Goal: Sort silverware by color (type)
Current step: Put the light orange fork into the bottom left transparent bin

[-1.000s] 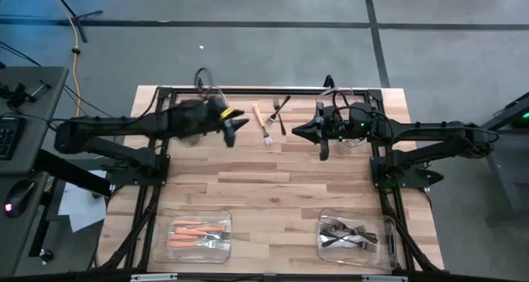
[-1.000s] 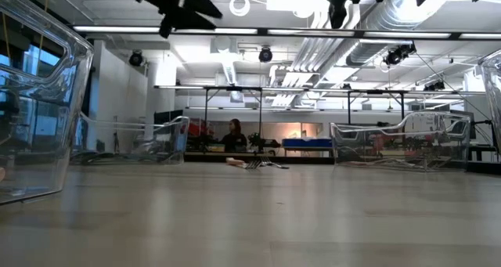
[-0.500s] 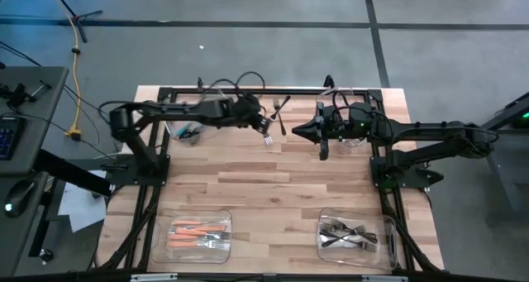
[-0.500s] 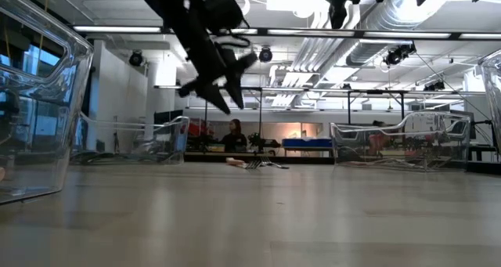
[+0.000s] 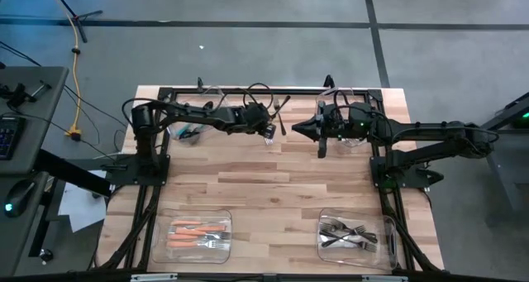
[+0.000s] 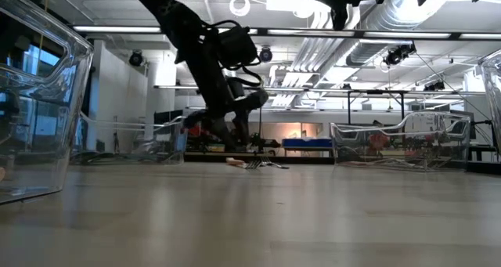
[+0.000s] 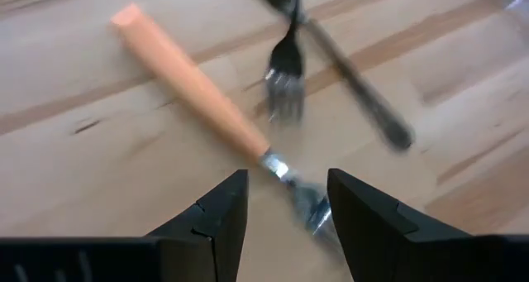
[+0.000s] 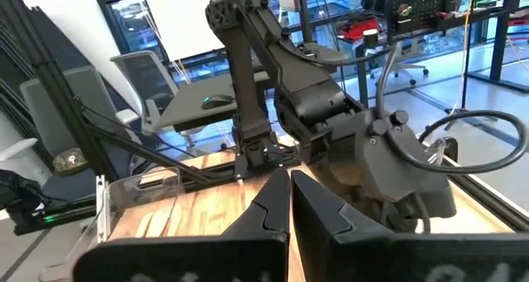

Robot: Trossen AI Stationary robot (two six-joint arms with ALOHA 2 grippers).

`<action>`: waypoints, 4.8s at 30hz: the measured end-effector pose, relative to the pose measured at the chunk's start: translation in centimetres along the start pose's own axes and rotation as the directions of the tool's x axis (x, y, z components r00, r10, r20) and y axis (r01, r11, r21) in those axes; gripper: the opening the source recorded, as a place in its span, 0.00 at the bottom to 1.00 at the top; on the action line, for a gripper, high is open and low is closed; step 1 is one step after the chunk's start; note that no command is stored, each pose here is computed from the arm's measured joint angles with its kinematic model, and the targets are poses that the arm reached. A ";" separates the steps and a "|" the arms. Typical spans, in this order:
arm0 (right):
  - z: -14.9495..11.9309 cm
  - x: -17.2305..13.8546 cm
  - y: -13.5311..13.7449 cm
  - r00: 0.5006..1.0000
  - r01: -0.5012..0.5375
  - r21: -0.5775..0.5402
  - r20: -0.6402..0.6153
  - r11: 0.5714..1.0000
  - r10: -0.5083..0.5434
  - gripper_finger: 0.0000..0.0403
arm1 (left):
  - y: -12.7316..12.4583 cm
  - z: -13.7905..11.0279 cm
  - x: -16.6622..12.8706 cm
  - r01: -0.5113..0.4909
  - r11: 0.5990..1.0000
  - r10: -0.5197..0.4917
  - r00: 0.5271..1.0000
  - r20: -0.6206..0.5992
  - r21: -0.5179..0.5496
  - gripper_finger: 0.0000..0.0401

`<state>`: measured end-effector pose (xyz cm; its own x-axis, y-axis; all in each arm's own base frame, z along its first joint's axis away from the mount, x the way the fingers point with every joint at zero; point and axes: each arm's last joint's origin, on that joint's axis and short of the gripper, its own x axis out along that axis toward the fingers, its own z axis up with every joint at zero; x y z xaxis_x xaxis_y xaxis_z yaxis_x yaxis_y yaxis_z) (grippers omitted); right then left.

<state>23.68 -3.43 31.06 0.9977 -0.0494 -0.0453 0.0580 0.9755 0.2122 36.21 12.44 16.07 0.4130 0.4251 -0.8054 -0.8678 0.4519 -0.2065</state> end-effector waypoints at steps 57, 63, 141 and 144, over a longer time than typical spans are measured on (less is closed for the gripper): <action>-0.4 0.0 -0.1 0.999 0.009 0.023 -0.040 1.000 -0.008 0.00 | -0.7 2.8 2.3 0.016 0.993 -0.015 1.000 0.007 -0.113 0.25; -0.4 0.0 -0.1 0.999 0.009 0.026 -0.040 1.000 -0.008 0.00 | -0.3 3.0 2.4 -0.031 0.994 0.035 0.999 0.036 -0.109 0.25; -0.4 0.0 -0.1 0.999 0.011 0.090 -0.036 0.996 -0.008 0.00 | -0.2 2.6 -6.4 0.285 0.435 -0.174 0.957 -0.231 0.854 0.38; -0.4 0.0 -0.1 0.999 0.015 0.110 -0.041 0.994 -0.010 0.00 | -1.1 1.8 -5.9 0.293 0.306 -0.179 0.952 -0.248 0.906 0.50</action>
<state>23.64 -3.42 30.63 0.9949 -0.0505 -0.0873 0.0758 0.9453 0.3173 35.19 10.82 22.07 0.4802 0.1293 -0.8676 0.1059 0.9733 0.2037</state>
